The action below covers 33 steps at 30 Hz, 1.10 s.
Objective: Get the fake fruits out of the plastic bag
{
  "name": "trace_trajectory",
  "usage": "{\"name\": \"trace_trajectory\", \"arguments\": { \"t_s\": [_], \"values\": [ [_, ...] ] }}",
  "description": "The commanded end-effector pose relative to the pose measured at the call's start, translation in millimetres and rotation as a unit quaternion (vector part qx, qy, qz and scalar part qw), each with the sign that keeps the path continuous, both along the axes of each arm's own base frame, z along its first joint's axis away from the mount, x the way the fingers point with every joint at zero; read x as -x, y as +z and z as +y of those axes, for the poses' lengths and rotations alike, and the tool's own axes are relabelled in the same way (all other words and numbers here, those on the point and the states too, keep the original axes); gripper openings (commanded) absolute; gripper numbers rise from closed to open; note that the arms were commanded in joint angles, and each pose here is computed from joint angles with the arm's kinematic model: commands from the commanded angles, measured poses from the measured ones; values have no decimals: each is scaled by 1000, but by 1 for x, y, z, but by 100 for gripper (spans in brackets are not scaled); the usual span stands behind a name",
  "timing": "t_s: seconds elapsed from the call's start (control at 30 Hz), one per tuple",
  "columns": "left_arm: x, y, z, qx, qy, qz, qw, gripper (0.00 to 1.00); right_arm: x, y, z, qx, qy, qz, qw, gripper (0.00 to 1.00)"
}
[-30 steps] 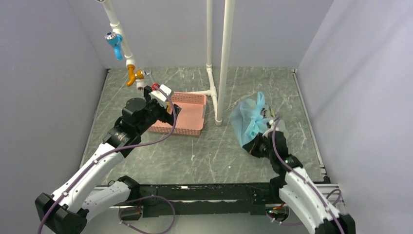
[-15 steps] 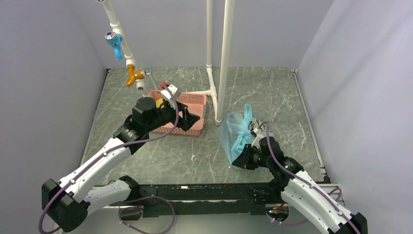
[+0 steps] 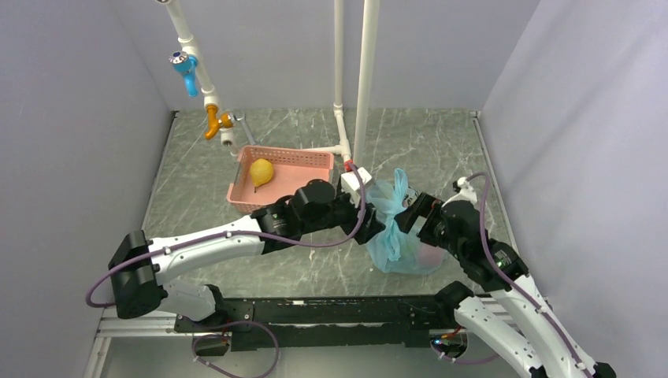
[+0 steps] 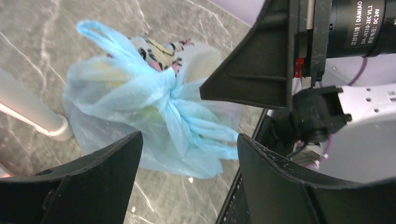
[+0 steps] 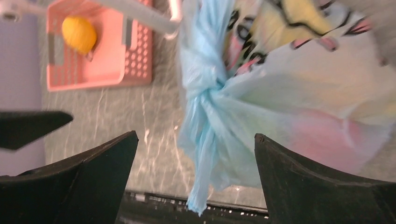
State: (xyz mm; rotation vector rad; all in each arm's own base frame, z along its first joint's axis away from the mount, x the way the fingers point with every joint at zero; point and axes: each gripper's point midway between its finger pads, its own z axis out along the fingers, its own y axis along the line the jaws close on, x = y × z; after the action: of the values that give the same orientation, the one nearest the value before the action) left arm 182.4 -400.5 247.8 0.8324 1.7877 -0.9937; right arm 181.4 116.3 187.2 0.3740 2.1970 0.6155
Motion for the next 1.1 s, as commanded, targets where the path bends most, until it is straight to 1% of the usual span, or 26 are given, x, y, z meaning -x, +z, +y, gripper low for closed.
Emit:
{"name": "trace_trajectory", "arguments": {
  "t_s": [0.0, 0.07, 0.17, 0.23, 0.27, 0.33, 0.37, 0.43, 0.47, 0.53, 0.57, 0.67, 0.73, 0.77, 0.83, 0.9, 1.07],
  "values": [
    [-17, 27, -4, -6, 43, -59, 997, 79, -19, 15, -36, 72, -95, -1, 993, 99],
    [-10, 23, -8, -3, 33, -55, 998, 79, -29, 29, -37, 76, -96, -19, 992, 99],
    [8, 15, -16, 14, 5, -32, 999, 84, -48, 44, -44, 74, -105, -33, 991, 98],
    [20, 8, -20, 27, -7, -14, 1000, 86, -63, 41, -50, 53, -92, -25, 994, 94],
    [25, 6, -20, 33, -11, -8, 999, 85, -70, 36, -50, 34, -73, -16, 997, 89],
    [26, 1, -20, 31, -9, -3, 999, 83, -80, 24, -55, -6, -41, -1, 999, 69],
    [20, 0, -18, 22, 5, -5, 1000, 82, -79, 18, -51, -20, -25, 7, 999, 62],
    [7, -6, -17, -19, 29, -13, 999, 79, -72, 10, -40, -48, -5, 16, 999, 56],
    [2, -11, -17, -51, 36, -16, 998, 78, -68, 10, -37, -59, 0, 11, 998, 54],
    [-6, -14, -23, -92, 35, -31, 995, 79, -57, 10, -37, -69, -13, 8, 998, 44],
    [-11, -18, -27, -111, 31, -40, 993, 80, -51, 12, -37, -74, -23, 3, 997, 41],
    [-27, -28, -35, -144, 51, -51, 987, 84, -39, 6, -39, -73, -31, 19, 997, 40],
    [-36, -31, -41, -148, 61, -59, 985, 86, -33, -1, -35, -73, -17, 33, 997, 40],
    [-40, -32, -44, -145, 61, -63, 985, 86, -32, -5, -35, -70, -12, 38, 997, 40],
    [-47, -30, -51, -142, 65, -70, 985, 81, -32, -10, -32, -66, 5, 32, 997, 41],
    [-53, -34, -58, -153, 60, -72, 984, 79, -34, -12, -28, -65, 30, 23, 997, 42],
    [-59, -40, -70, -165, 42, -79, 982, 80, -37, -20, -27, -64, 32, 28, 997, 43]
  ]
}}
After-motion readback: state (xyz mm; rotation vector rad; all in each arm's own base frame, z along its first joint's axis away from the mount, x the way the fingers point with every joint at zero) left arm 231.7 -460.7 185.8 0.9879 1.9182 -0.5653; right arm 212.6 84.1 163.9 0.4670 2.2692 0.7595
